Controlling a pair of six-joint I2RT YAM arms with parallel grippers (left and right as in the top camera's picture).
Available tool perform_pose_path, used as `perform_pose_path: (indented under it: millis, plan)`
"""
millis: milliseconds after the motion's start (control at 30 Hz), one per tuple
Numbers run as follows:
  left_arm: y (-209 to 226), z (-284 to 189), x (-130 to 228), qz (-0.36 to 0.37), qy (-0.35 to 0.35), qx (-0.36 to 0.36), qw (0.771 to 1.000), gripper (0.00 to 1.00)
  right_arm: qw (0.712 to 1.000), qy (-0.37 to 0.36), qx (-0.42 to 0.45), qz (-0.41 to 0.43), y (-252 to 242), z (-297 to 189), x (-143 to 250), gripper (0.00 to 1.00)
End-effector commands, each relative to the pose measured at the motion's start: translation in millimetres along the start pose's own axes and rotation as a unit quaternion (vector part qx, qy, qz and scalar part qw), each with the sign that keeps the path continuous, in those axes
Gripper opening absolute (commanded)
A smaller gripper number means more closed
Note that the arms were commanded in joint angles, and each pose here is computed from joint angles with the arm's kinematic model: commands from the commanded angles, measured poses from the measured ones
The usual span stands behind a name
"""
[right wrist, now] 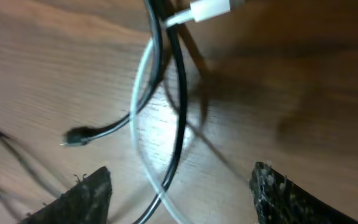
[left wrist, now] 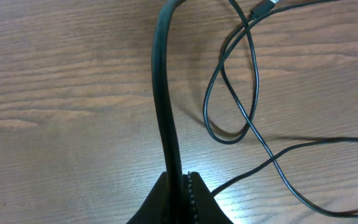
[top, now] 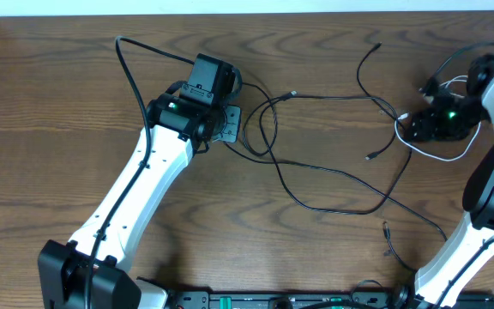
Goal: Untangle cables
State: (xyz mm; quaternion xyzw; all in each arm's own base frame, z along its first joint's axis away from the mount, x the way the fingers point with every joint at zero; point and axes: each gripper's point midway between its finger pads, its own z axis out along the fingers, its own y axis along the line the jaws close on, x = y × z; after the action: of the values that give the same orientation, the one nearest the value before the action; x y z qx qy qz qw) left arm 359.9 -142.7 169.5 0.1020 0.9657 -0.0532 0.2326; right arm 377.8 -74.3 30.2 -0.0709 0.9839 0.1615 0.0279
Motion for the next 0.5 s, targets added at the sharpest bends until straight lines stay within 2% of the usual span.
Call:
perform_pose_path:
  millis: [0,167,267,367,400,467]
  plan:
    - [1,1,-1,-0.007,0.0,-0.001,1.0,0.07,0.999,0.013,-0.003,-0.033,-3,17,12,0.67]
    - [1,1,-1,-0.007,0.0,-0.001,1.0,0.07,0.999,0.017,-0.027,-0.035,5,30,22,0.64]
    - [1,1,-1,-0.007,0.0,-0.001,1.0,0.08,0.998,0.019,-0.044,-0.031,10,34,26,0.58]
    - [1,1,-1,-0.007,0.0,-0.001,1.0,0.07,0.998,0.023,-0.054,-0.027,15,37,31,0.41]
    - [1,1,-1,-0.007,0.0,-0.001,1.0,0.07,0.998,0.026,-0.057,-0.026,16,38,33,0.24]
    - [1,1,-1,-0.007,0.0,-0.001,1.0,0.07,0.998,0.028,-0.059,-0.024,17,37,34,0.04]
